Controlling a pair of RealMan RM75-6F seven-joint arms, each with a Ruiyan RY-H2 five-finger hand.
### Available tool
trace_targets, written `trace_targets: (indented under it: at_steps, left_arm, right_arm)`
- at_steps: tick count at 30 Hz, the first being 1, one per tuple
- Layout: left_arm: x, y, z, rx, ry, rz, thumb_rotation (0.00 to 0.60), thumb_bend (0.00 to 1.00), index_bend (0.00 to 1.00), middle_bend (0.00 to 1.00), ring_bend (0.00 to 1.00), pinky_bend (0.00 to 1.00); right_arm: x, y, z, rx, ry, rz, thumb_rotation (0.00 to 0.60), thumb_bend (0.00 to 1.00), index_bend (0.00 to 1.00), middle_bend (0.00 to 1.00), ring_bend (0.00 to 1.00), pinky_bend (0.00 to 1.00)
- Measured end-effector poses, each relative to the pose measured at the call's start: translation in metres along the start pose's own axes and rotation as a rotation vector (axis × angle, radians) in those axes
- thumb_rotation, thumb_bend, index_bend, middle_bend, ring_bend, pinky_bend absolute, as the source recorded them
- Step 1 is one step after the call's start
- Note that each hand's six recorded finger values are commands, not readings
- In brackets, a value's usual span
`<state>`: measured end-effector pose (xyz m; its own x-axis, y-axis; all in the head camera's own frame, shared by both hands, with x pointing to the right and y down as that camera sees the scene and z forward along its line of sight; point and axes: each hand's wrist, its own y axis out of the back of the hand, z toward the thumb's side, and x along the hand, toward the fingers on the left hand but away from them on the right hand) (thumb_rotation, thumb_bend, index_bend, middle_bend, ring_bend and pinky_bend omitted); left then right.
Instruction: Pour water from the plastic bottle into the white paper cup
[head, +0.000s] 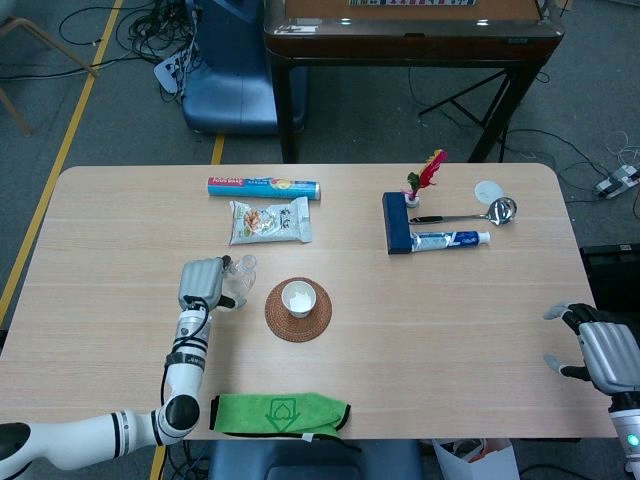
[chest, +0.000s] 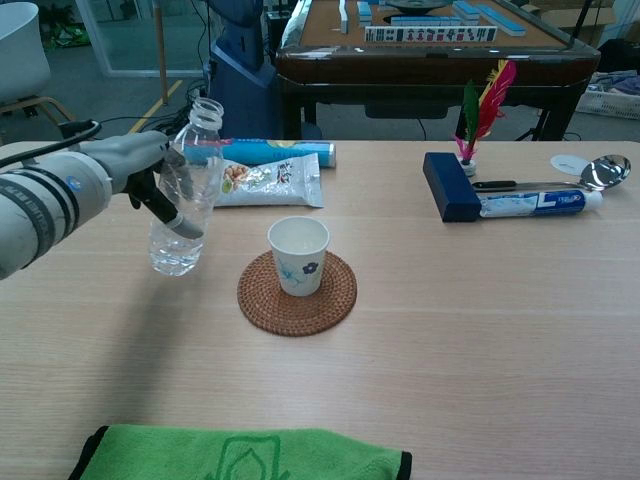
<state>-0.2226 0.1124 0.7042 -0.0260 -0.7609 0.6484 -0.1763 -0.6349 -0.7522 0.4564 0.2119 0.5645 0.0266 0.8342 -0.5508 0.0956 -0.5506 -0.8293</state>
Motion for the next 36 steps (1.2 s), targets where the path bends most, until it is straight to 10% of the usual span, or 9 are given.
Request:
trace_targets:
  at_steps: [15,36]
  left_arm:
    - [0.006,-0.016,-0.037,-0.417,-0.082,0.01,0.6,0.02,0.67,0.73,0.44,0.39]
    - [0.012,-0.039,-0.079,-0.375,-0.091,0.051,0.6,0.02,0.54,0.56,0.34,0.39]
  right_arm:
    - [0.0,-0.001,0.001,0.003,-0.003,0.003,0.6,0.16,0.35,0.28,0.23,0.44]
    - [0.0,-0.003,0.001,0.007,-0.006,0.011,0.6,0.16,0.35,0.29,0.23,0.44]
